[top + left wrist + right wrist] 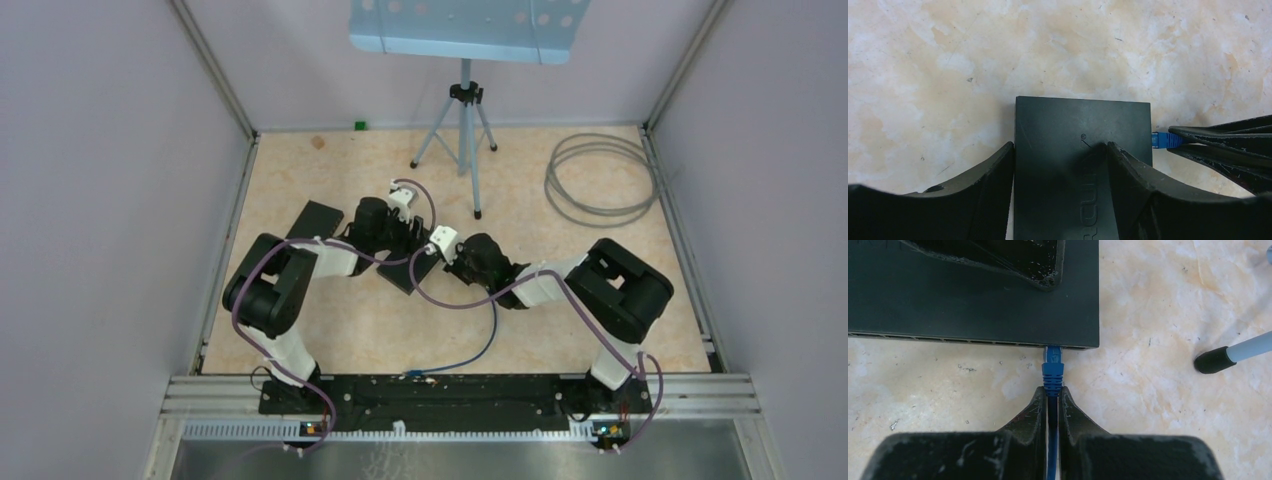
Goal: Insert the plug into the switch port
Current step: Insert the connector into the switch port.
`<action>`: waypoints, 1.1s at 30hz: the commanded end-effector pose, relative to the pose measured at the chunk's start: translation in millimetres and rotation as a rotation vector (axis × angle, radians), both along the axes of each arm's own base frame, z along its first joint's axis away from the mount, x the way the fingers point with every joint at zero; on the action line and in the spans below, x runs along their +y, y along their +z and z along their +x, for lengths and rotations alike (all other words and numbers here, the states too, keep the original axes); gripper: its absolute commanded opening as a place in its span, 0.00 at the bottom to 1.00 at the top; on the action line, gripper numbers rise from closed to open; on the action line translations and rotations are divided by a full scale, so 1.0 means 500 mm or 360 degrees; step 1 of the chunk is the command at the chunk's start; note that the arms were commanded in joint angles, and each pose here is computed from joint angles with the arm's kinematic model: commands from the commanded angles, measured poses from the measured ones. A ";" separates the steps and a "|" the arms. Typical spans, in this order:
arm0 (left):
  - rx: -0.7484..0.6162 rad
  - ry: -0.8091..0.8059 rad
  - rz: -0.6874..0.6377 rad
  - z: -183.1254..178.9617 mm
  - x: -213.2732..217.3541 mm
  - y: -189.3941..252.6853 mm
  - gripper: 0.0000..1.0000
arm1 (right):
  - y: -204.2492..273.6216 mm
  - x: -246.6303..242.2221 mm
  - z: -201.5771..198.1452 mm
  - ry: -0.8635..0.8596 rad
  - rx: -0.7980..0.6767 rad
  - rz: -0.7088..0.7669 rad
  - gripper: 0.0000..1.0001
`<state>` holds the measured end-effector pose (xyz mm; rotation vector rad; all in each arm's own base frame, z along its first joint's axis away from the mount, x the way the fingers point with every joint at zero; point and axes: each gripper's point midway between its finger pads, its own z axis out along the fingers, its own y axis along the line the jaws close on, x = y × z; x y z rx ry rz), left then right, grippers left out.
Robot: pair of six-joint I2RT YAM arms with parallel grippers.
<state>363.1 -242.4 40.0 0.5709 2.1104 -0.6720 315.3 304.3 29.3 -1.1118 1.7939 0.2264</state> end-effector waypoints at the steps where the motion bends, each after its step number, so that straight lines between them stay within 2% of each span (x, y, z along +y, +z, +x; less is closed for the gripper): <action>1: 0.0635 -0.0779 -0.0233 -0.302 -0.140 -0.037 0.66 | 0.189 0.187 -0.006 0.0339 -0.0251 0.0551 0.00; 4: 0.0635 -0.0779 -0.0229 -0.301 -0.139 -0.038 0.66 | 0.186 0.178 -0.013 0.0354 -0.0289 0.0507 0.00; 10: 0.0617 -0.0790 -0.0226 -0.301 -0.139 -0.030 0.65 | 0.168 0.070 0.063 0.0243 -0.0304 0.0454 0.00; 14: 0.0608 -0.0811 -0.0225 -0.302 -0.139 -0.026 0.65 | 0.158 0.051 0.063 0.0317 -0.0306 0.0402 0.00; 19: 0.0600 -0.0830 -0.0227 -0.301 -0.142 -0.020 0.64 | 0.177 0.095 0.012 0.0501 -0.0266 0.0507 0.00; 33: 0.0582 -0.0799 -0.0219 -0.293 -0.142 -0.015 0.64 | 0.168 0.185 -0.148 0.0540 -0.0162 0.0550 0.00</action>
